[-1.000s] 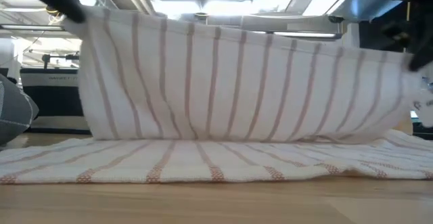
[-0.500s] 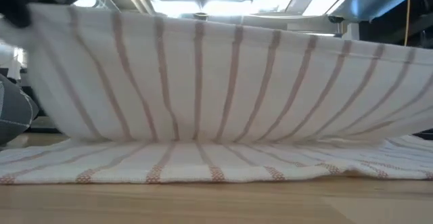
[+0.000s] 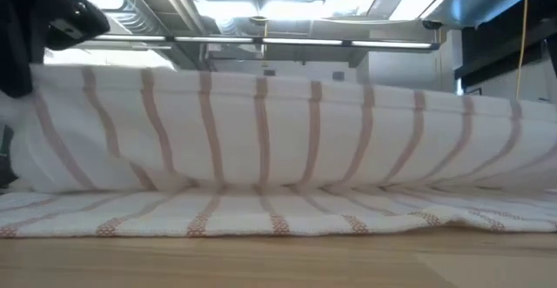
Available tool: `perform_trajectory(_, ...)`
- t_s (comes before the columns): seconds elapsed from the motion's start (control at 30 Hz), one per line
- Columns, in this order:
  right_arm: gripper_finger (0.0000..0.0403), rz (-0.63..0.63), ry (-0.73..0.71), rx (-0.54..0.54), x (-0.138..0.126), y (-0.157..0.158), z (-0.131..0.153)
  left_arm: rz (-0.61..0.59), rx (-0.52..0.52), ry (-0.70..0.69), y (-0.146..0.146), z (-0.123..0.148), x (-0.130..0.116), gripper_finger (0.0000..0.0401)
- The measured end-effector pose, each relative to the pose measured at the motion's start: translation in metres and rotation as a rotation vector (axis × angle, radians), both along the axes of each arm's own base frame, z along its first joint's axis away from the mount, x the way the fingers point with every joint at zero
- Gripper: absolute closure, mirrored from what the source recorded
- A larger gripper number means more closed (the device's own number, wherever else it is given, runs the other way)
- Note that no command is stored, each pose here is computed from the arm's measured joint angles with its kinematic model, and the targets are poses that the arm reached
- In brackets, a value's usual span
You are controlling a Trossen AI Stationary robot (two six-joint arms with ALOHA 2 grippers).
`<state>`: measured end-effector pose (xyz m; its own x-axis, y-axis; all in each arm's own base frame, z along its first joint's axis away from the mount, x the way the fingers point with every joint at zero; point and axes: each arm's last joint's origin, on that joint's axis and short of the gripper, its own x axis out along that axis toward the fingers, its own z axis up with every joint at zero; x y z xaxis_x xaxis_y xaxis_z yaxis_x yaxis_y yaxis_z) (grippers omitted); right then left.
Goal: Fold towel
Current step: Fold the white towel
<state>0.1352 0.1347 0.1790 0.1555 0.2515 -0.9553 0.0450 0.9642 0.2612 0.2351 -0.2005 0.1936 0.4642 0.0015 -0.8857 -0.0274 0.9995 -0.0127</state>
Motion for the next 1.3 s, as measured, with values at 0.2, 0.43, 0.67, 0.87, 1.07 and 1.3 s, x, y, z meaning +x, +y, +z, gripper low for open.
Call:
perform_trajectory(0.2,0.0390,0.023,0.038,-0.005,0.003,0.005,-0.008,-0.004,-0.032,-0.017,-0.004,-0.002,0.003,0.0396)
perform_trajectory(0.43,0.0389,0.035,0.062,0.014,0.003,0.006,-0.010,-0.047,-0.209,-0.034,-0.014,0.003,0.009,0.0396)
perform_trajectory(0.67,0.0389,0.025,0.065,0.012,0.003,0.006,-0.010,0.003,-0.194,-0.010,-0.013,-0.005,0.012,0.0395)
perform_trajectory(0.87,0.0344,0.016,0.072,0.007,0.003,0.005,-0.010,0.047,-0.296,0.060,-0.010,-0.008,0.016,0.0343)
perform_trajectory(1.07,0.0261,0.004,0.156,0.088,0.001,0.008,-0.003,-0.008,-0.515,0.172,-0.001,0.016,0.028,0.0270)
perform_trajectory(1.3,0.0218,0.001,-0.054,-0.076,0.013,0.009,0.020,0.033,-0.087,-0.159,0.028,0.023,0.048,0.0257)
